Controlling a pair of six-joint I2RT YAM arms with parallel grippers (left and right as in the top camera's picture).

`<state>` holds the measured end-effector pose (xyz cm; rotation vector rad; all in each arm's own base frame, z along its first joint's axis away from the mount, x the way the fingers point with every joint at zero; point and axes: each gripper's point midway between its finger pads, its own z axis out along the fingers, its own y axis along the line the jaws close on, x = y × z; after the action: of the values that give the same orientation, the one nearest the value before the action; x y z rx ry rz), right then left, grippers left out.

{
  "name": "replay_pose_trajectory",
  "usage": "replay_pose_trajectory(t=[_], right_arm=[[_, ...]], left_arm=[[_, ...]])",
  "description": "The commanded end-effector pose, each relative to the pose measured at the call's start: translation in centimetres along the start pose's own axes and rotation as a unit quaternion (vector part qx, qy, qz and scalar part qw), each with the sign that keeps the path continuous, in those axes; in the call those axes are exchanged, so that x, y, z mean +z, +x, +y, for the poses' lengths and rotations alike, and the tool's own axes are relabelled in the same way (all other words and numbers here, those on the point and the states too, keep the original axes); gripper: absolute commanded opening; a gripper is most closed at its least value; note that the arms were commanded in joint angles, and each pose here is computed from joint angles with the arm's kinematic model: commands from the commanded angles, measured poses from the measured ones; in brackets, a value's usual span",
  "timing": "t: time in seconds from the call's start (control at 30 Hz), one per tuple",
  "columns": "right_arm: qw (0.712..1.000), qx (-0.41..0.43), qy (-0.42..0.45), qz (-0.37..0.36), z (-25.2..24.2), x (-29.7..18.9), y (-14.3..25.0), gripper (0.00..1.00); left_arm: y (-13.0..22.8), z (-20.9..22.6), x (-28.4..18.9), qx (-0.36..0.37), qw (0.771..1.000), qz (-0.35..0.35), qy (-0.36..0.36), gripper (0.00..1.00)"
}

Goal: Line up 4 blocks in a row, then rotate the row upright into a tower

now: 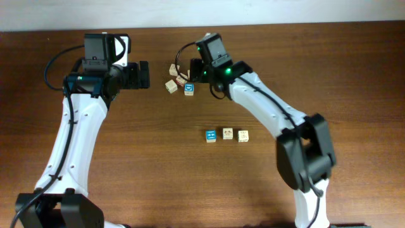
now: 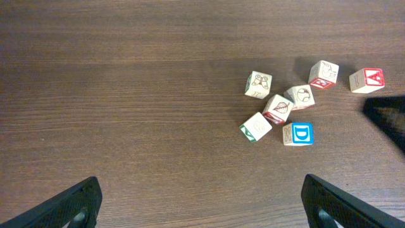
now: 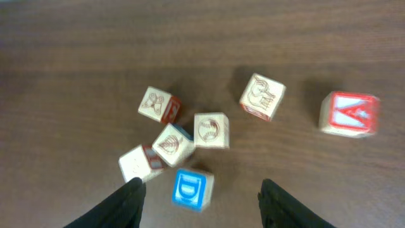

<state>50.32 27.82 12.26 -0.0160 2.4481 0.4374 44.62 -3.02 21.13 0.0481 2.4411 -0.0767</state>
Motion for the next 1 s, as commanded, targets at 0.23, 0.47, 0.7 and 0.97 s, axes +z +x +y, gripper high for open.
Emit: replay_pose_trajectory(t=[0.23,0.47,0.7,0.97], right_arm=[[0.997,-0.055,0.044,0.043,-0.2,9.0,7.8,0.40],[0.986,-0.085,0.044,0.134,1.7,1.9,6.4,0.30],[0.935,-0.075,0.113,0.328,3.7,-4.5,18.1,0.08],[0.937,-0.033,0.203,0.282,1.1,-2.0,21.2,0.12]], left_arm=[[-0.5,0.0,-0.4,-0.005,1.000,-0.007,0.000,0.99],[-0.5,0.0,-0.4,-0.005,1.000,-0.007,0.000,0.99],[-0.5,0.0,-0.4,-0.005,1.000,-0.006,0.000,0.99],[-0.5,0.0,-0.4,-0.005,1.000,-0.006,0.000,0.99]])
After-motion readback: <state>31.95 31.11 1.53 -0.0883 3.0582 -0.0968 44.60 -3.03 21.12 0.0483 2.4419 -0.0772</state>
